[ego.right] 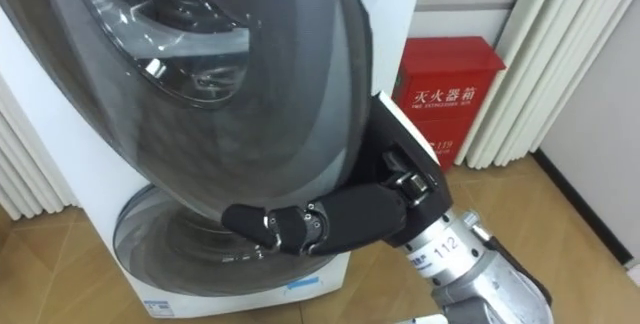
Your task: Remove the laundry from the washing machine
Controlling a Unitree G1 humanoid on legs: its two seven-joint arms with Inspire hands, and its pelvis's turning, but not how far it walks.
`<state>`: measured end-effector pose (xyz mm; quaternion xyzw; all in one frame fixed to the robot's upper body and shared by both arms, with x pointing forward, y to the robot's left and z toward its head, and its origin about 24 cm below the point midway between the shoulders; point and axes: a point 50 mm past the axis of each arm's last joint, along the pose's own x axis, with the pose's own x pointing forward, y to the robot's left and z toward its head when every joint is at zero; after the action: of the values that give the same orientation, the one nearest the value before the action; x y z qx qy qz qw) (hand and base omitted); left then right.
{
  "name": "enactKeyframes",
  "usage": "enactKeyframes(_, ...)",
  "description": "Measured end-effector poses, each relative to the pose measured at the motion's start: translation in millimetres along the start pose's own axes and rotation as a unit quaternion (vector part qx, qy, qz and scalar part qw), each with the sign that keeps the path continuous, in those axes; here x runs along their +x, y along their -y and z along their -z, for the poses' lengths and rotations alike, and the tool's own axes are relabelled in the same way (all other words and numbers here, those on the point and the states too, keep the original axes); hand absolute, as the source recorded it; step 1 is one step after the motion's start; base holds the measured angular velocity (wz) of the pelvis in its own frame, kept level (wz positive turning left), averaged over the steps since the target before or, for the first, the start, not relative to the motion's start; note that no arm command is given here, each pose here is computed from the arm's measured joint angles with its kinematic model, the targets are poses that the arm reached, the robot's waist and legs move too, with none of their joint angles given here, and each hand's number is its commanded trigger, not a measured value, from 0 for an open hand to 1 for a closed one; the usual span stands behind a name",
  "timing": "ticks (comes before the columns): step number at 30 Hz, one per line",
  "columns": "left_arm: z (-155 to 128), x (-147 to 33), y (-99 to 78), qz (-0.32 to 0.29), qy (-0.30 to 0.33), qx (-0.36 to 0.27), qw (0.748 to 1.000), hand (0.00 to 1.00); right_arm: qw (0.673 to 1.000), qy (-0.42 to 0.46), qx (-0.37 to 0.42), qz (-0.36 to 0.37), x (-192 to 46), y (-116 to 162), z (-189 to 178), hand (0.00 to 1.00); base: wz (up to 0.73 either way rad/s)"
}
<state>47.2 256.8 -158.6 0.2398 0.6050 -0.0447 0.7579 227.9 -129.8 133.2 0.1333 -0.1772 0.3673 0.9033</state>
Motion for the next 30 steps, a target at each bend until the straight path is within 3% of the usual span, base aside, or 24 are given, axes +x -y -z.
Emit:
enactKeyframes(25, -3, 1.3, -7.4, -0.008, 0.001, 0.003, 1.0, 0.0, 1.0, 0.005, 0.009, 0.011, -5, -2, 6, 0.0, 0.03)
enactKeyframes(30, -3, 1.2, -7.7, -0.008, 0.001, -0.001, 1.0, 0.0, 0.998, 0.015, 0.057, 0.015, -4, -5, 15, 0.0, 0.07)
